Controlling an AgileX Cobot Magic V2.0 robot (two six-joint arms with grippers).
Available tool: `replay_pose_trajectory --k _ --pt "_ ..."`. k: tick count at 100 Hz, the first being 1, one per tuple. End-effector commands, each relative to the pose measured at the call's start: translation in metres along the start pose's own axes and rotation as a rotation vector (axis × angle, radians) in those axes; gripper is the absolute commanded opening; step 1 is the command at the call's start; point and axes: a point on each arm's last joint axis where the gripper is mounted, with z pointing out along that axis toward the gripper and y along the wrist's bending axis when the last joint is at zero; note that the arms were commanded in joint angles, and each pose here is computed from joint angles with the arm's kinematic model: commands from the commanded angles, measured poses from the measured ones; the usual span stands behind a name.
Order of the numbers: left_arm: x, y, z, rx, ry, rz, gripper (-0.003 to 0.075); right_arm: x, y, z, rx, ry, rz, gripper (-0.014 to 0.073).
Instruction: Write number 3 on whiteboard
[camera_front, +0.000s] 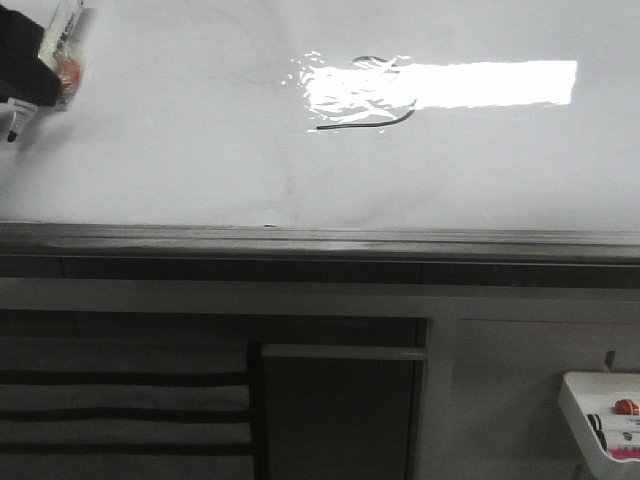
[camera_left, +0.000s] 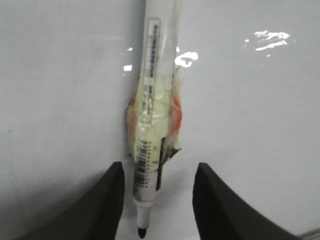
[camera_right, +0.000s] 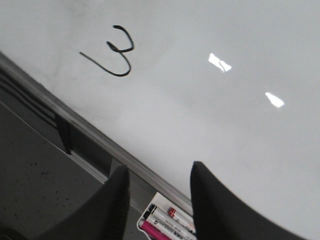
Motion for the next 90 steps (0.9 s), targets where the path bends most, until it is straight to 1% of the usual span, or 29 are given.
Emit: replay_pose_trajectory --k 1,16,22,23,33,38,41,49,51,63,72,78,85,90 --pt "-0.025 -0.002 -0.027 -0.011 -0.125 0.022 0.0296 -0.002 -0.011 -0.021 0.08 -0.088 0.13 0.0252" --pt "-0.035 -0.017 -0.074 0.089 -0.196 0.158 0.0296 0.014 -0.008 -0.034 0.076 -0.165 0.249 0.0252" --pt "-0.038 -0.022 -0.093 0.112 -0.24 0.139 0.0296 0.024 -0.004 -0.034 0.053 -0.176 0.273 0.0252" --pt "-0.039 -0.023 -0.101 0.116 -0.26 0.144 0.0296 0.026 -0.003 -0.034 0.049 -0.181 0.276 0.0252" --pt "-0.038 -0.027 -0.128 0.122 -0.318 0.16 0.0296 0.042 0.002 -0.036 0.039 -0.229 0.322 0.0247" --pt "-0.035 -0.028 -0.139 0.12 -0.337 0.146 0.0296 0.049 0.004 -0.036 0.035 -0.257 0.342 0.0222" --pt "-0.031 -0.029 -0.147 0.118 -0.344 0.139 0.0296 0.054 0.005 -0.035 0.032 -0.272 0.35 0.0192" --pt "-0.016 -0.029 -0.154 0.108 -0.3 0.156 0.0296 0.064 0.008 -0.035 0.028 -0.306 0.354 0.0103" --pt "-0.013 -0.029 -0.156 0.111 -0.288 0.141 0.0296 0.067 0.009 -0.034 0.027 -0.312 0.354 0.0076" --pt "0.009 -0.026 -0.161 0.073 -0.184 0.129 0.0296 0.078 0.012 -0.031 0.025 -0.31 0.352 -0.008" --pt "0.018 -0.024 -0.165 0.042 -0.151 0.086 0.0295 0.081 0.013 -0.03 0.025 -0.305 0.351 -0.0079" --pt "0.023 -0.022 -0.168 0.024 -0.135 0.086 0.0286 0.08 0.012 -0.03 0.025 -0.308 0.351 -0.0079" --pt "0.025 -0.021 -0.171 -0.001 -0.134 0.071 0.0239 0.08 0.012 -0.03 0.025 -0.313 0.351 -0.0079" --pt "0.025 -0.02 -0.173 -0.015 -0.141 0.058 0.0173 0.08 0.012 -0.03 0.025 -0.309 0.351 -0.0079"
